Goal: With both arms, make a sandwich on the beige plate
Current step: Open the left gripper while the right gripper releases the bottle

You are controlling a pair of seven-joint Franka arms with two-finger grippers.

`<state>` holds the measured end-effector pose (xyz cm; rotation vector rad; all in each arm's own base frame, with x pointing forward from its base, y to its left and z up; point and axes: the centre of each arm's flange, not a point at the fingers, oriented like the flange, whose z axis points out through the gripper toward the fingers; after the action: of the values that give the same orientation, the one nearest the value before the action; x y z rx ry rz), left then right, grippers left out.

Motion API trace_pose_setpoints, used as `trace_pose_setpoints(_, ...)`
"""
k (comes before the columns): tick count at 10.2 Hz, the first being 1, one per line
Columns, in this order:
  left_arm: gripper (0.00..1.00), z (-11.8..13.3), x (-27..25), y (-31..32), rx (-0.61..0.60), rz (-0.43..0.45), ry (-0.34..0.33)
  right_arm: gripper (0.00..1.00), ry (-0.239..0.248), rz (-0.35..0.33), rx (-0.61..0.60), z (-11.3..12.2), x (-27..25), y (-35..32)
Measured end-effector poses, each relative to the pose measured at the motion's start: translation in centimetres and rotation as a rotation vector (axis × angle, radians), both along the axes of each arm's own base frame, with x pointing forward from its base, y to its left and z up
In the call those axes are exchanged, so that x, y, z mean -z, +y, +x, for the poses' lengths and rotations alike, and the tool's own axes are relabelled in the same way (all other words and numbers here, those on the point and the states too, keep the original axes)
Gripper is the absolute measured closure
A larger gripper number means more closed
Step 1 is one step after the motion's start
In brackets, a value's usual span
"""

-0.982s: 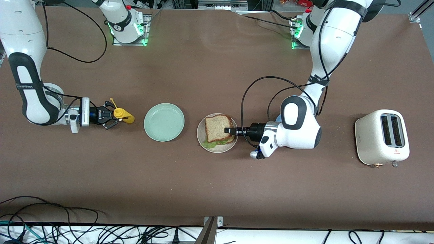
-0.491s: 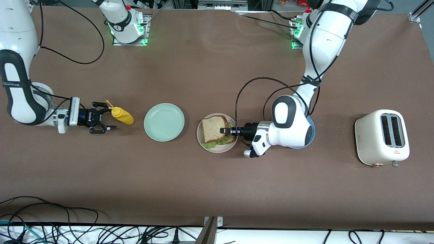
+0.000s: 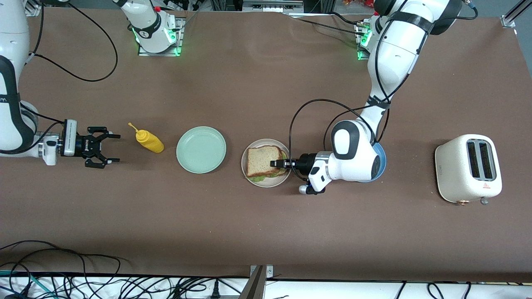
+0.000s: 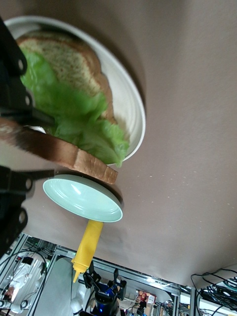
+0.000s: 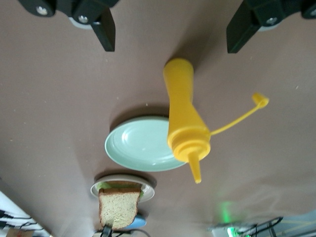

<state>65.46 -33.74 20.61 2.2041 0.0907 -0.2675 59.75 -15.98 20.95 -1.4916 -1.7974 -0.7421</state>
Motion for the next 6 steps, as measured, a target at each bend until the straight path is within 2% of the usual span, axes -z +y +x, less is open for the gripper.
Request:
trace_pose_setpoints(1,0.39,0.4,0.1,0.8,-0.006,0.000,-0.008,0.00,-0.020,-0.040,-0.011,0.9,-1.4,-0.9)
trace_pose_setpoints(2,0.25,0.8,0.1,1.7,-0.015,0.001,-0.013,0.00,-0.020,-0.081,0.001,2.0,-3.2,-1.4)
trace_pose_setpoints(4,0.00,1.8,0.2,3.8,-0.045,0.002,-0.017,0.00,0.038,-0.183,0.078,4.3,-7.6,-1.9)
trace_pose_setpoints(6,0.00,3.1,0.2,6.8,-0.087,0.016,-0.024,0.00,0.111,-0.248,0.179,6.1,-11.9,-0.6)
